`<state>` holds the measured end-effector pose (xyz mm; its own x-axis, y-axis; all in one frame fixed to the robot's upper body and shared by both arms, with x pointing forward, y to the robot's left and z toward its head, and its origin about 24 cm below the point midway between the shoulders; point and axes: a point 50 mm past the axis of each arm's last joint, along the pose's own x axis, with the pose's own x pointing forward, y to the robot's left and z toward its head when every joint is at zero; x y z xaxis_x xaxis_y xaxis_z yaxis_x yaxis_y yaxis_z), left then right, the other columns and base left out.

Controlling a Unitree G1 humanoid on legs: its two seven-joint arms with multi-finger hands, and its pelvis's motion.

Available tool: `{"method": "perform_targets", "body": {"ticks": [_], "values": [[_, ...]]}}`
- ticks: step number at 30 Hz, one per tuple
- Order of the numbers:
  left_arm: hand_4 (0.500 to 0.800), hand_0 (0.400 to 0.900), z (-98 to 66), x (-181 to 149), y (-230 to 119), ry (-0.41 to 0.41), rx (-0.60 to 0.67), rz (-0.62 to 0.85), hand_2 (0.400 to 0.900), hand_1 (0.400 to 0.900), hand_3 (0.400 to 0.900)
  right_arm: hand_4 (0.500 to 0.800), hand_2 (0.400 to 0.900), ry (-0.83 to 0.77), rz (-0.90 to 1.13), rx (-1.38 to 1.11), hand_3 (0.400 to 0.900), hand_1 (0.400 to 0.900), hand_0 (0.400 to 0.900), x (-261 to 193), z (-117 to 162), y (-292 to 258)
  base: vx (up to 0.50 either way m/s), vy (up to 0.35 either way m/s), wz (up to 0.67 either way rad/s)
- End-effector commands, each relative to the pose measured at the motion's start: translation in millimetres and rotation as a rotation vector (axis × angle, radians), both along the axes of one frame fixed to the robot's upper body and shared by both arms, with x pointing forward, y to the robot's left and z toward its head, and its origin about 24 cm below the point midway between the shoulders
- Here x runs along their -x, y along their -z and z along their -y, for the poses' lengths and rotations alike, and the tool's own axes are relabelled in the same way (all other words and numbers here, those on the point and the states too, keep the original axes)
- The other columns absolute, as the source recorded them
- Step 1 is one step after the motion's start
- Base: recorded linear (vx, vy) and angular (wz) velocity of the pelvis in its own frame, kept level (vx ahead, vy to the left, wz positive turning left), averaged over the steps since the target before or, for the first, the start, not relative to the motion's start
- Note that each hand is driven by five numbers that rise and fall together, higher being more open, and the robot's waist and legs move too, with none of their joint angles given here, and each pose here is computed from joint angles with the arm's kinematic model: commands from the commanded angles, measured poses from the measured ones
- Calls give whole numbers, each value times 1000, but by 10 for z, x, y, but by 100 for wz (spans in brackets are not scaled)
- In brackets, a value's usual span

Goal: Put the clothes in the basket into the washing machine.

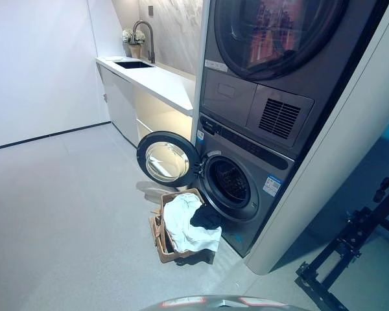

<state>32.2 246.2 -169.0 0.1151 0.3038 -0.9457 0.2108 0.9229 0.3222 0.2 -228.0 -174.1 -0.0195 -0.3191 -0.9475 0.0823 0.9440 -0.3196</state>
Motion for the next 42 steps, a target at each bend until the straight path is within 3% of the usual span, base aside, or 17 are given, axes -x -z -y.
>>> {"method": "perform_targets", "body": {"ticks": [1, 18, 30, 42], "values": [[800, 900, 248, -363, 17, 67, 57, 76, 900, 900, 900, 800, 900, -102, 86, 89, 900, 900, 900, -458, 316, -103, 0, 0, 0], [800, 900, 251, -362, 17, 42, 58, 80, 900, 900, 900, 800, 900, -99, 96, 86, 900, 900, 900, -478, 301, -100, 0, 0, 0], [800, 900, 226, -601, -34, 18, 45, 164, 900, 900, 900, 800, 900, -107, 183, 125, 900, 900, 900, -759, 407, -174, 6, -36, -1], [800, 900, 270, -903, -117, -187, 109, 354, 900, 900, 900, 800, 900, -139, 305, 195, 900, 900, 900, -1066, 574, -310, 61, -164, 9]]}}
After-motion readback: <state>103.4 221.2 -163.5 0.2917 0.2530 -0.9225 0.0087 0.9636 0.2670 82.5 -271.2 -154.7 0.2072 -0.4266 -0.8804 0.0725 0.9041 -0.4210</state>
